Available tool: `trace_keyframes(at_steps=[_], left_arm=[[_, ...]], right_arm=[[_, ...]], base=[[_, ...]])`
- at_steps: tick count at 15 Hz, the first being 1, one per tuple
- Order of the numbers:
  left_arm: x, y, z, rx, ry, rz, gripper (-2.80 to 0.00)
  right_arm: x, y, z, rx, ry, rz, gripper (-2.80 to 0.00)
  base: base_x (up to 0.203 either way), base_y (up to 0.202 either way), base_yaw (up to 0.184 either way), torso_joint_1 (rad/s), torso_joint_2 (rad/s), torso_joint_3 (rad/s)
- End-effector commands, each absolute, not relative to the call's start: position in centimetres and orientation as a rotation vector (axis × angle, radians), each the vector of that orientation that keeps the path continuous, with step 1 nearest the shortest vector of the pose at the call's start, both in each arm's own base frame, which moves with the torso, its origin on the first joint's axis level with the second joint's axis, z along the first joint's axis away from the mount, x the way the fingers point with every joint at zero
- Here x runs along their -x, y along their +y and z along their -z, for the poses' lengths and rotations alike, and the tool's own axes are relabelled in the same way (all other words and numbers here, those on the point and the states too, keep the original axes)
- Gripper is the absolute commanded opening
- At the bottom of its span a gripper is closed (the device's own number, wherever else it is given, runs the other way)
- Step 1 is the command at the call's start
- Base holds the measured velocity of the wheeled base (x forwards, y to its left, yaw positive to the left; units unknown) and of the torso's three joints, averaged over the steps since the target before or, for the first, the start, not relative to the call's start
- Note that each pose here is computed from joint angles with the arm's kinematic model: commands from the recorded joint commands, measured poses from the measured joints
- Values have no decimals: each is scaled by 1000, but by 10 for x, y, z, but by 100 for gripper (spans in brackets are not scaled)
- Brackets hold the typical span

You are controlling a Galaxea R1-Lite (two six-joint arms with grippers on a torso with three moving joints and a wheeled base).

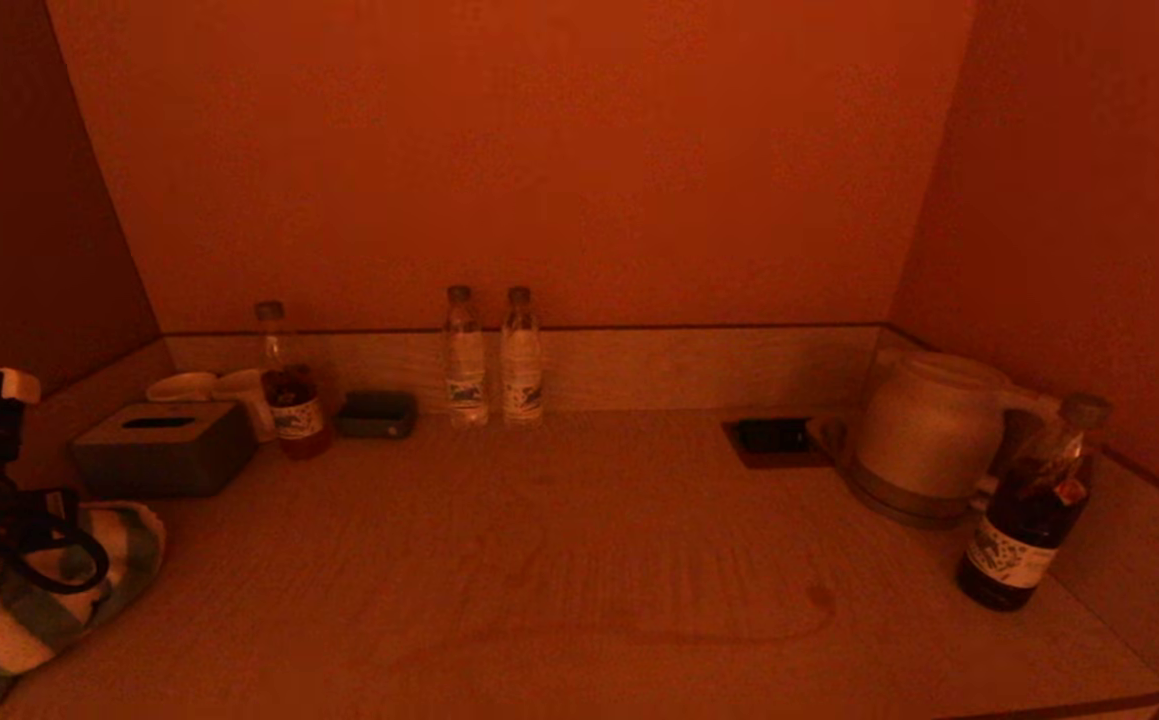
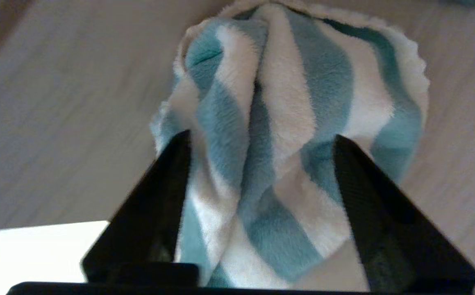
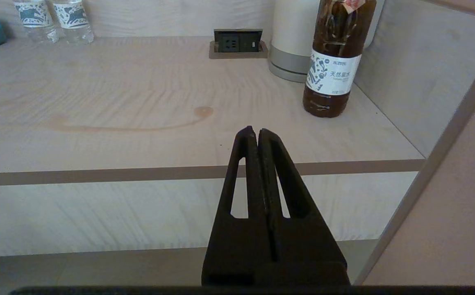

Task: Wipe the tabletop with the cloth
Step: Pick up the tablecloth

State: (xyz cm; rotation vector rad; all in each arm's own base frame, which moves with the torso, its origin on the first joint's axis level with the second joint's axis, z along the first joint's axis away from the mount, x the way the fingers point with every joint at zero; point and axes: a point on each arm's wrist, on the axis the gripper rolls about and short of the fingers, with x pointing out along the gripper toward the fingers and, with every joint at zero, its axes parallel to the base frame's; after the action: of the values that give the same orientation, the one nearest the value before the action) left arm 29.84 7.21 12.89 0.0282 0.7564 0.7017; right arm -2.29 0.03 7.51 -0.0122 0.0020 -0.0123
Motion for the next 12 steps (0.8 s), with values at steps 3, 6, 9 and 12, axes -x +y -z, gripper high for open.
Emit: trace_keyframes(at_steps=[3,6,9,12], left_arm=[[-295,73,-145,13,717,-725,0],[-308,84,-122,54,779,-764,0],[-315,86,-108,94,819,-728,0],[-321,88,-96,112,843,-732,0]], right_arm=[[23,0,-75,12,3,12,-280],[23,0,-75,12,3,12,-280],[23,0,-75,12,3,12,-280],[23,0,-75,12,3,12,-280]], base=[[0,0,0,0,0,0],[0,0,0,0,0,0],[0,0,0,0,0,0],[0,0,0,0,0,0]])
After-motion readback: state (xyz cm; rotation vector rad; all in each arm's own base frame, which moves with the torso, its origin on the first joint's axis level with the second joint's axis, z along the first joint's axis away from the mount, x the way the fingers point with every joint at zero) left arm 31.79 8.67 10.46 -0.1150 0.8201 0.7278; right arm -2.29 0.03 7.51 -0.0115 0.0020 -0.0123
